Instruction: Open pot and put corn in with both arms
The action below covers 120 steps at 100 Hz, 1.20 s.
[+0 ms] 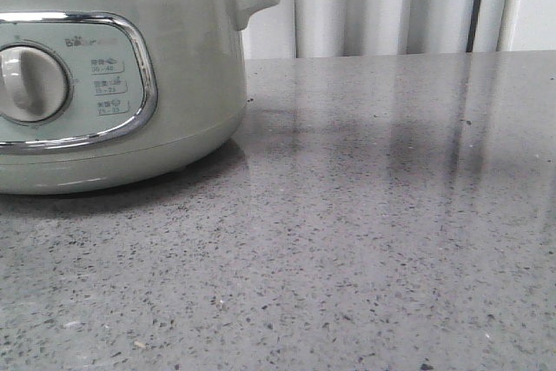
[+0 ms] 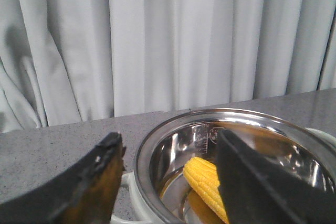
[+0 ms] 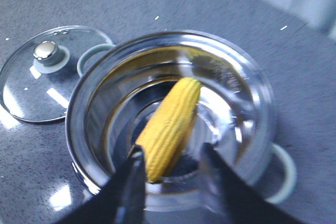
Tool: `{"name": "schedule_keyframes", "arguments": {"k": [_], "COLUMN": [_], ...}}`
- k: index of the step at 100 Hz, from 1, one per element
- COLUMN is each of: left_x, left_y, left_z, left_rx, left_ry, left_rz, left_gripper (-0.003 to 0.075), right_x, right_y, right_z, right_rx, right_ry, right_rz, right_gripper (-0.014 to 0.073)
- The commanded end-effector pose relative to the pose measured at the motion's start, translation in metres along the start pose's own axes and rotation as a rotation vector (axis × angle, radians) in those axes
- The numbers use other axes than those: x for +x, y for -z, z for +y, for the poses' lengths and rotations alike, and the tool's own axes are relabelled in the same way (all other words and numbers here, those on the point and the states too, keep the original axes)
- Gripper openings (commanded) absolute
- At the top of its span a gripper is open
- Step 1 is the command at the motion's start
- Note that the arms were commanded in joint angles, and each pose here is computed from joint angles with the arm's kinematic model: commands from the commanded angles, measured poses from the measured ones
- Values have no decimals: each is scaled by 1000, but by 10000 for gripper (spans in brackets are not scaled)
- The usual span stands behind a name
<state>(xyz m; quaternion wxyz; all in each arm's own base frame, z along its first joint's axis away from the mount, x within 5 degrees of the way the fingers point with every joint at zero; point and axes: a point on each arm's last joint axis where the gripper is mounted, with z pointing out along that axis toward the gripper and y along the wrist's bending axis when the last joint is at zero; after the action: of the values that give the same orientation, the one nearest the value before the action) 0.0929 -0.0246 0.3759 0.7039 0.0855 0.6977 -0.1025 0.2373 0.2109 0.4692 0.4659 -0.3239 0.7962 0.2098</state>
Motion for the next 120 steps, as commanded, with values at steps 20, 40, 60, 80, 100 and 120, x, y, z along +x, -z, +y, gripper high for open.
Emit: {"name": "schedule_keyframes", "arguments": {"k": [20, 40, 60, 80, 100, 120], "left_x": [-19, 12, 47, 63, 65, 64], "left_y": [34, 46, 37, 32, 32, 32], "left_z": [-4, -5, -2, -2, -3, -3], "left_rx": [-17, -16, -13, -7, 7, 11], "left_ry": [0, 3, 110, 231, 241, 268], "left_rz": [-187, -173, -108, -84, -66, -72], "left_gripper": [187, -22, -20, -20, -20, -20], "right_x": [33, 123, 204, 239, 243, 243], "right_y": [129, 188, 216, 230, 229, 229], "right_z": [0, 1, 6, 7, 6, 6], "right_rx": [170, 292, 341, 419, 421, 421], "right_ry": [157, 293, 314, 351, 346, 346], "right_rz": [-290, -463, -636, -704, -683, -683], "right_gripper": [5, 5, 5, 5, 5, 5]}}
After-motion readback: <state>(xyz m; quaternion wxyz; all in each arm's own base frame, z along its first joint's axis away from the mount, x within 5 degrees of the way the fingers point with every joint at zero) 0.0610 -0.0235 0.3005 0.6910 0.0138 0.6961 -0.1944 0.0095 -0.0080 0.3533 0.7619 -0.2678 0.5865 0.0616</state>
